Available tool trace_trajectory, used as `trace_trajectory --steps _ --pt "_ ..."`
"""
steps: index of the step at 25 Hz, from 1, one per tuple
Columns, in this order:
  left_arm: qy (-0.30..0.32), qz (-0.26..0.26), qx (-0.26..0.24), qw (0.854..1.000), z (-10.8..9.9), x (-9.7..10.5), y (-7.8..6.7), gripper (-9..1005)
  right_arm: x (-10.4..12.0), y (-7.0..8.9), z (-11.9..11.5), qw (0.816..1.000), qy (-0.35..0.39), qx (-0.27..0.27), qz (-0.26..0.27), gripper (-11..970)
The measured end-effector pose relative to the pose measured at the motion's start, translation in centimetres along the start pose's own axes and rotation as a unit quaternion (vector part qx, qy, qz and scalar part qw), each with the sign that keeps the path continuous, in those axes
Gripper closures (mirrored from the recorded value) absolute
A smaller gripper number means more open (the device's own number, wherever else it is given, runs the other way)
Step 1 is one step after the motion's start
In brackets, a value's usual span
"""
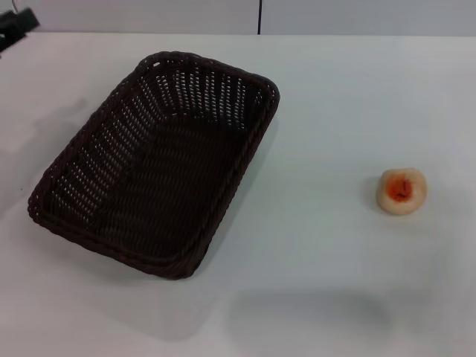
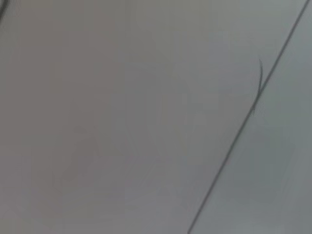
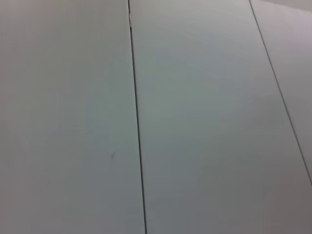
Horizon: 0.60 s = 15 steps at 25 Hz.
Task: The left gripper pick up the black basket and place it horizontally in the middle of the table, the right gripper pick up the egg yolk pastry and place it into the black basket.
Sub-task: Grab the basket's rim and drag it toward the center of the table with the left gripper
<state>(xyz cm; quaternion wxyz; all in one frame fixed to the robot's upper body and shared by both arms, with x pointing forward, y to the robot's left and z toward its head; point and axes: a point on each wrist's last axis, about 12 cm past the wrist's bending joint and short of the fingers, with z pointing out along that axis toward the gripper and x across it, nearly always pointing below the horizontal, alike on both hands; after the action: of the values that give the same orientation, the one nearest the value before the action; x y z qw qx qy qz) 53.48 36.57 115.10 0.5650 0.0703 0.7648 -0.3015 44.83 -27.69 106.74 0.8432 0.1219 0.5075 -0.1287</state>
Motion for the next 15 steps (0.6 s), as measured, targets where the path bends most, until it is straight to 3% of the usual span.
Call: trace_trajectory --steps 10,15 --pt "0.12 0.074 -0.015 0.99 2.5 0.3 -1.4 507 0.0 0.1 0.0 1.0 0.0 0.0 0.001 460" --pt "0.153 0.097 -0.013 0.983 3.4 0.6 -1.8 492 0.0 0.1 -0.1 1.0 0.0 0.001 0.002 460"
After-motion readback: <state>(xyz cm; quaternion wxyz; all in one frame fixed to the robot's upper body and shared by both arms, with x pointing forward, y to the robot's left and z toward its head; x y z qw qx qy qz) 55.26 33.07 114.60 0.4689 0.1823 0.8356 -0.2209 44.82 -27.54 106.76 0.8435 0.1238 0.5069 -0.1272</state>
